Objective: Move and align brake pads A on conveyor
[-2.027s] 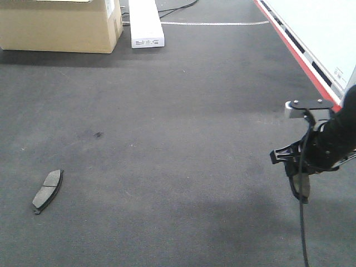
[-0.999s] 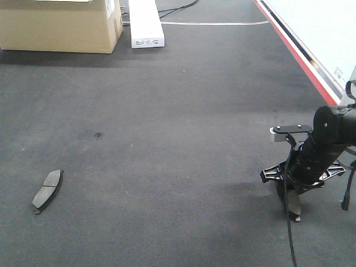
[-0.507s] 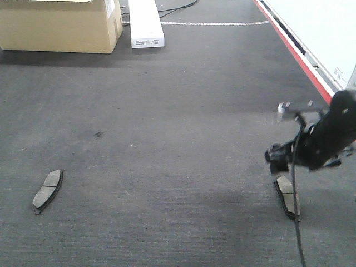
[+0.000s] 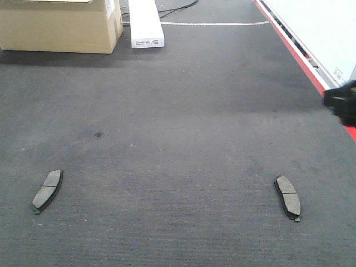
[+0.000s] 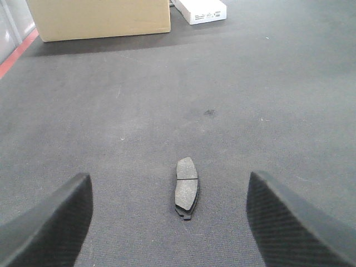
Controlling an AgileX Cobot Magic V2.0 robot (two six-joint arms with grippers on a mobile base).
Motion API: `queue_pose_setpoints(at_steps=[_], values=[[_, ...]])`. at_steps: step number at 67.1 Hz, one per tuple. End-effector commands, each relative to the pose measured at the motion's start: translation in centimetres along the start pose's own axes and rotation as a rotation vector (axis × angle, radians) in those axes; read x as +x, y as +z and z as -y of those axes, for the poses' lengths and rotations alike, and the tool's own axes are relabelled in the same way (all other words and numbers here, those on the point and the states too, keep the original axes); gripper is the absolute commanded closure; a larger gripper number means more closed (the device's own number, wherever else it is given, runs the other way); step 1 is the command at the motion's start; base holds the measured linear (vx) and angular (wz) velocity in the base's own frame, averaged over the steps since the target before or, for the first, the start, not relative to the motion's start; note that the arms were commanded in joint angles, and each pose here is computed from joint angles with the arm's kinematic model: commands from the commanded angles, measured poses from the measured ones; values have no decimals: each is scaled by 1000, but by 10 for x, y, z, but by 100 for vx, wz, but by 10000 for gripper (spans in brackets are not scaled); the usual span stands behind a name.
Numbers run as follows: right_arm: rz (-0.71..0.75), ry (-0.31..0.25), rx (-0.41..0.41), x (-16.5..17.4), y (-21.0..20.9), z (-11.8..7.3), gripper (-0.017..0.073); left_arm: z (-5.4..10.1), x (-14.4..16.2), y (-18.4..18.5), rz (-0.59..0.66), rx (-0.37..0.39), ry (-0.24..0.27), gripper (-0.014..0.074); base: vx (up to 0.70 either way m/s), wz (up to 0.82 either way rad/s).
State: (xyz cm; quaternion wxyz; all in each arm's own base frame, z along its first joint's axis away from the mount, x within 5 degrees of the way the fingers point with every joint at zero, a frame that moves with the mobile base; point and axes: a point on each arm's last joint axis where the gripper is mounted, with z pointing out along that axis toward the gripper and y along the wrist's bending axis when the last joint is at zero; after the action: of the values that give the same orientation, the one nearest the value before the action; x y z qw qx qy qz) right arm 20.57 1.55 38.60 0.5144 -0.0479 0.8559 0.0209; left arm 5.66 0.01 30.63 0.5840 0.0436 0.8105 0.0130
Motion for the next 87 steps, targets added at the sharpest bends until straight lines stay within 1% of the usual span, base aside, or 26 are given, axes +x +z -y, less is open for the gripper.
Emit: queue_pose_setpoints(at_steps=[1,7,15,26,37,43,87], values=[[191,-2,13,1,-31,0,-17,0,-13,-2,90,0,-10,59,0,0],[204,11,5,25,-48,-2,-17,0,-13,-2,90,0,-10,59,0,0],[226,10,6,58,-65,-4,-17,0,-13,-2,90,0,-10,59,0,0],[240,9,6,109,-77,-6,-17,0,-13,-2,90,0,-10,59,0,0],[254,8,7,143,-80,-7,-17,0,-13,-2,90,0,-10,59,0,0],[259,8,7,148,-80,-7,-17,0,-13,-2,90,0,-10,59,0,0],[257,9,6,148,-80,-7,-17,0,-13,-2,90,0,-10,59,0,0]])
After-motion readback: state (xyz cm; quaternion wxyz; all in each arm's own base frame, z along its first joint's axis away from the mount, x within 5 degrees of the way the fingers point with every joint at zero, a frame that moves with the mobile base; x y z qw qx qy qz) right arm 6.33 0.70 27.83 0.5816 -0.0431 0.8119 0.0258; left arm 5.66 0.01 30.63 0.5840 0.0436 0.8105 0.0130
